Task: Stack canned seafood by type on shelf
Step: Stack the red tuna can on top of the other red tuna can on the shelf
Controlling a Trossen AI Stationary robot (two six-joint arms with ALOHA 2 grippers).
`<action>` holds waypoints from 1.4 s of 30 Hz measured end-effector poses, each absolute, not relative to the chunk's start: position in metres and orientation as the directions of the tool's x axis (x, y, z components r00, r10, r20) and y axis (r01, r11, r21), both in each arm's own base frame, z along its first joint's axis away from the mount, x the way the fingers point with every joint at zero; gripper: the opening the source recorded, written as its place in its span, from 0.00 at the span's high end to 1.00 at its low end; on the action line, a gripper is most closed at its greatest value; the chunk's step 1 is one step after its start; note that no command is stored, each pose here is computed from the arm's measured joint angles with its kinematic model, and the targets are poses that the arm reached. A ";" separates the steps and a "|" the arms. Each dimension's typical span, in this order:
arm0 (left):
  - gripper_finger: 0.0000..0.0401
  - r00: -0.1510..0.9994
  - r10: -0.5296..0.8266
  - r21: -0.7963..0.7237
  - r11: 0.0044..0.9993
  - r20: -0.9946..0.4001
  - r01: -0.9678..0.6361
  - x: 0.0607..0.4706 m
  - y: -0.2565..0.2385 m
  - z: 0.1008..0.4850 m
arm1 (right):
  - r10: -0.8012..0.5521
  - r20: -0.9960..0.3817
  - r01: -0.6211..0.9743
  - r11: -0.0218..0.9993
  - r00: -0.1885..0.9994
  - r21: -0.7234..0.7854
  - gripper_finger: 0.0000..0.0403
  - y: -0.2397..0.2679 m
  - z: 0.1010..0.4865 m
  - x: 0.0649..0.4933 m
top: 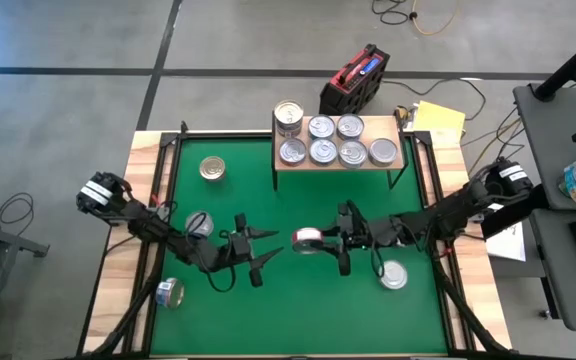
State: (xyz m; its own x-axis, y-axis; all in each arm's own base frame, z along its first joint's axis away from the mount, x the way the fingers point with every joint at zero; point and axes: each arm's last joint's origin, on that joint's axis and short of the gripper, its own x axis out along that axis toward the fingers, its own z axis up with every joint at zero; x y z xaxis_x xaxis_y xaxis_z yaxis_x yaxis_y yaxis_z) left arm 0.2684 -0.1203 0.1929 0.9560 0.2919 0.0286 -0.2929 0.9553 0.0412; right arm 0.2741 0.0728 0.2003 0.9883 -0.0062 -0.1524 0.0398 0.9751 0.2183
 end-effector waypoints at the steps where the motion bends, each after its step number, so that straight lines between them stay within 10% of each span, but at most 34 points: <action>1: 0.53 0.957 0.288 0.041 0.956 0.031 -0.289 0.269 -0.119 0.193 | -0.004 -0.154 0.038 0.975 0.988 0.219 0.68 0.069 0.200 0.275; 42: 0.42 0.983 0.180 -0.013 0.984 0.026 -0.180 0.293 -0.071 0.189 | 0.071 -0.056 -0.067 0.995 0.996 0.069 0.68 0.042 0.197 0.292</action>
State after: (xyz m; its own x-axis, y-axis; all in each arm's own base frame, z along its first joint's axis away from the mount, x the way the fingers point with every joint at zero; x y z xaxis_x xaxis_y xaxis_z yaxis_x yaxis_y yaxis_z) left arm 0.2930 -0.0708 0.1893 0.9833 0.1799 0.0262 -0.1796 0.9836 -0.0133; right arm 0.2916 0.0415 0.1969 0.9959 0.0711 -0.0557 -0.0672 0.9953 0.0691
